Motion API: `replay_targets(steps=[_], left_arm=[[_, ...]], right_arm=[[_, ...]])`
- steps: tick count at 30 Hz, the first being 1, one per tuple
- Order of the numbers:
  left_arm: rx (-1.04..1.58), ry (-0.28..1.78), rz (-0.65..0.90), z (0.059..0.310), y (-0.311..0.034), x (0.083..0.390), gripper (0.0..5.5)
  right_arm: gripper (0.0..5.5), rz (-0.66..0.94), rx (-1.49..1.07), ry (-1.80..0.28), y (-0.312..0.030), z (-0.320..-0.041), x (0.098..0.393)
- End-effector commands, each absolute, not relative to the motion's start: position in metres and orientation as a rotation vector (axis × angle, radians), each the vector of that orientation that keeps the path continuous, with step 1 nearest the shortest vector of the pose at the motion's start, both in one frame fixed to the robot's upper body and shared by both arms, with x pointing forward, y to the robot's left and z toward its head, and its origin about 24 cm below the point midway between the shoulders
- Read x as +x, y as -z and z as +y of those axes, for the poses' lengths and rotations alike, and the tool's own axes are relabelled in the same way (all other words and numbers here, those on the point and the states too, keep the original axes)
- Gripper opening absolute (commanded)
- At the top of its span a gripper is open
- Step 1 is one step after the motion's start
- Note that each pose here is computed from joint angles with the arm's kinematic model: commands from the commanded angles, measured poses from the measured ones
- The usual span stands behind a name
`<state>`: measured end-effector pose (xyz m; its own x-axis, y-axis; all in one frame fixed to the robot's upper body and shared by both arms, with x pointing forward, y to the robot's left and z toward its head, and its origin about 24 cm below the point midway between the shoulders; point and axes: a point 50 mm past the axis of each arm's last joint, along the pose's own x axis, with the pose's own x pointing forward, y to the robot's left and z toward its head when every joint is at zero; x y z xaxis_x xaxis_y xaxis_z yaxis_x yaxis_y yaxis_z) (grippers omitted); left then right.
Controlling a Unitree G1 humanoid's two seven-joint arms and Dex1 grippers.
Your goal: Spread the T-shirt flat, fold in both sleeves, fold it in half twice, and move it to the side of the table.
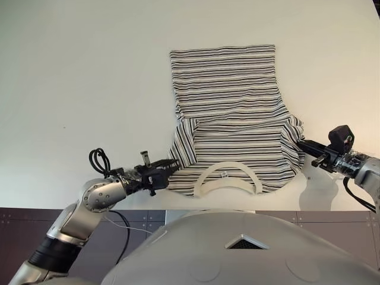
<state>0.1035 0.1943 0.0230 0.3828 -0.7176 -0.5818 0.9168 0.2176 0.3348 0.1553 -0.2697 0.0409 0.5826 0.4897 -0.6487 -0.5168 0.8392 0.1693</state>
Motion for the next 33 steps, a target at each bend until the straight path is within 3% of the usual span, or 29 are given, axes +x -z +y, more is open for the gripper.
replay_targets(steps=[1, 6, 14, 17, 21, 24, 28, 33], left_arm=[[0.632, 1.229, 0.623, 0.210, -0.010, 0.081, 0.82], [0.610, 1.105, 0.561, 0.218, -0.026, 0.111, 0.82], [0.587, 1.127, 0.604, 0.220, -0.028, 0.107, 0.82], [0.539, 1.122, 0.589, 0.217, -0.033, 0.110, 0.82], [0.424, 1.068, 0.473, 0.213, -0.057, 0.138, 0.82], [0.391, 1.098, 0.470, 0.212, -0.065, 0.143, 0.82], [0.298, 1.171, 0.416, 0.202, -0.088, 0.151, 0.82], [0.313, 1.056, 0.291, 0.192, -0.096, 0.196, 0.82]], right_arm=[[0.12, 0.807, -0.058, -0.582, -0.037, -0.274, 0.146], [0.12, 0.818, -0.104, -0.631, -0.046, -0.279, 0.147], [0.73, 0.774, -0.248, -0.761, -0.084, -0.293, 0.158], [0.73, 0.587, -0.256, -0.811, -0.119, -0.295, 0.184], [0.73, 0.337, -0.158, -0.812, -0.137, -0.267, 0.227], [0.73, 0.309, -0.147, -0.905, -0.127, -0.236, 0.250], [0.73, 0.394, -0.228, -1.060, -0.089, -0.206, 0.276], [0.73, 0.482, -0.318, -1.135, -0.054, -0.186, 0.307]])
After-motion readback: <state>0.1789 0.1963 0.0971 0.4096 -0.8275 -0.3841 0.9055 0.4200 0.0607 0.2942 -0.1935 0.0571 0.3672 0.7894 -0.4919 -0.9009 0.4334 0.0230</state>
